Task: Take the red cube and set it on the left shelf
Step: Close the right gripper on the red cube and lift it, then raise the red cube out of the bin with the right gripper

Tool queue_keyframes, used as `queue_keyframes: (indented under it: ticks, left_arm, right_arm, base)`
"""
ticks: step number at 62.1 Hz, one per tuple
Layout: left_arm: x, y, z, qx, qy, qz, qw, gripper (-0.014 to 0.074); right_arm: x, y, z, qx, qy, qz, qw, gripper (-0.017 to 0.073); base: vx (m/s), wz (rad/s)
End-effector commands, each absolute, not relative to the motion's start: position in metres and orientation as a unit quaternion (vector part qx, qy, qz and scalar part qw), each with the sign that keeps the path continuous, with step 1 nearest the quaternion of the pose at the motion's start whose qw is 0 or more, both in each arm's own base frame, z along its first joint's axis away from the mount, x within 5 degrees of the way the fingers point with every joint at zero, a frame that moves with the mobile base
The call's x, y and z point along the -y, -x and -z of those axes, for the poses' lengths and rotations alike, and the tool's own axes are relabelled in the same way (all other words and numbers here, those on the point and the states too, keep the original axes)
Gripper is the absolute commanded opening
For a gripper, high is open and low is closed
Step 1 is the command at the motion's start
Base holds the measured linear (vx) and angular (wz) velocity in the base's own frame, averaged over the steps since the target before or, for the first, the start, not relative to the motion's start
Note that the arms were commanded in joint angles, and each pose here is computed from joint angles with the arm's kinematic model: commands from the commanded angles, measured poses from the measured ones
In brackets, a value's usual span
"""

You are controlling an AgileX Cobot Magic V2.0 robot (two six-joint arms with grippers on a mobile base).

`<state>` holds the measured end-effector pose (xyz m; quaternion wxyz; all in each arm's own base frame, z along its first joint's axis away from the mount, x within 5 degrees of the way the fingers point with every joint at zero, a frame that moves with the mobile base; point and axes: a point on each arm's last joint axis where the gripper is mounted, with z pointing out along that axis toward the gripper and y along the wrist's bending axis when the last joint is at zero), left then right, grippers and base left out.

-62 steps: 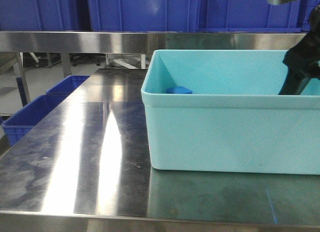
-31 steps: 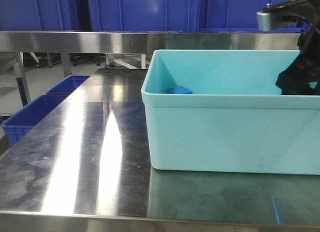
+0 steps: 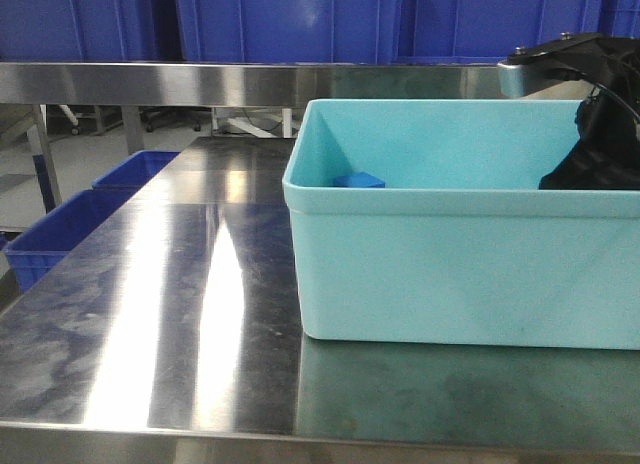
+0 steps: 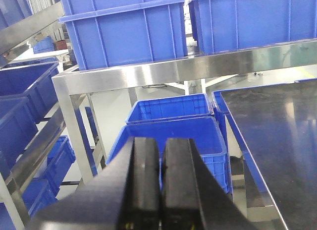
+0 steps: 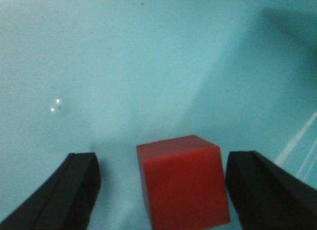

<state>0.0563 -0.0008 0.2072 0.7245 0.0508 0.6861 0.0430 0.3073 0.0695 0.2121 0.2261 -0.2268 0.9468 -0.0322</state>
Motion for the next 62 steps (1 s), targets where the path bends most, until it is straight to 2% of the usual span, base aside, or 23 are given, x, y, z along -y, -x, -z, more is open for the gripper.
queue_keyframes:
  ticks: [1, 10, 16, 19, 26, 30, 33, 37, 46, 62]
  left_arm:
    - [0.001, -0.057, -0.208, -0.661, -0.049, -0.041, 0.748, 0.0106]
    - [0.001, -0.057, -0.208, -0.661, -0.049, -0.041, 0.748, 0.0106]
    - [0.001, -0.057, -0.208, -0.661, -0.049, -0.041, 0.748, 0.0106]
    - [0.001, -0.057, -0.208, -0.661, -0.049, -0.041, 0.748, 0.0106]
    - [0.001, -0.057, -0.208, -0.661, -0.049, -0.041, 0.748, 0.0106]
    - [0.001, -0.057, -0.208, -0.661, -0.049, -0.041, 0.748, 0.0106]
    - [0.001, -0.057, -0.208, -0.661, -0.049, -0.041, 0.748, 0.0106]
    - [0.001, -0.057, -0.208, -0.661, -0.049, -0.041, 0.748, 0.0106]
    - [0.001, -0.057, -0.208, -0.661, -0.049, -0.041, 0.748, 0.0106]
    - [0.001, -0.057, -0.208, -0.661, -0.049, -0.041, 0.748, 0.0106]
  right_arm:
    - [-0.070, -0.314, -0.236, -0.929, 0.233, 0.039, 0.284, 0.0626]
    - [-0.070, -0.314, -0.235, -0.929, 0.234, 0.041, 0.284, 0.0620]
    - [-0.070, -0.315, -0.235, -0.928, 0.235, 0.042, 0.286, 0.0544]
    - [-0.070, -0.315, -0.236, -0.927, 0.236, 0.042, 0.289, 0.0481]
    - [-0.070, -0.315, -0.236, -0.926, 0.236, 0.043, 0.291, 0.0263]
    - [-0.070, -0.315, -0.236, -0.926, 0.237, 0.043, 0.291, 0.0109]
    - [-0.070, -0.315, -0.238, -0.925, 0.236, 0.043, 0.293, 0.0038]
    - [-0.070, -0.316, -0.243, -0.923, 0.235, 0.043, 0.302, 0.0069]
    - [-0.071, -0.319, -0.272, -0.906, 0.230, 0.043, 0.353, 0.0057]
    - [-0.070, -0.308, -0.338, -0.850, 0.204, 0.026, 0.484, 0.0057]
  base:
    - [0.00, 0.00]
    - [0.00, 0.00]
    - [0.00, 0.00]
    - [0.00, 0.00]
    - [0.00, 0.00]
    - [0.00, 0.00]
    - [0.00, 0.00]
    - [0.00, 0.00]
    - [0.00, 0.00]
    - [0.00, 0.00]
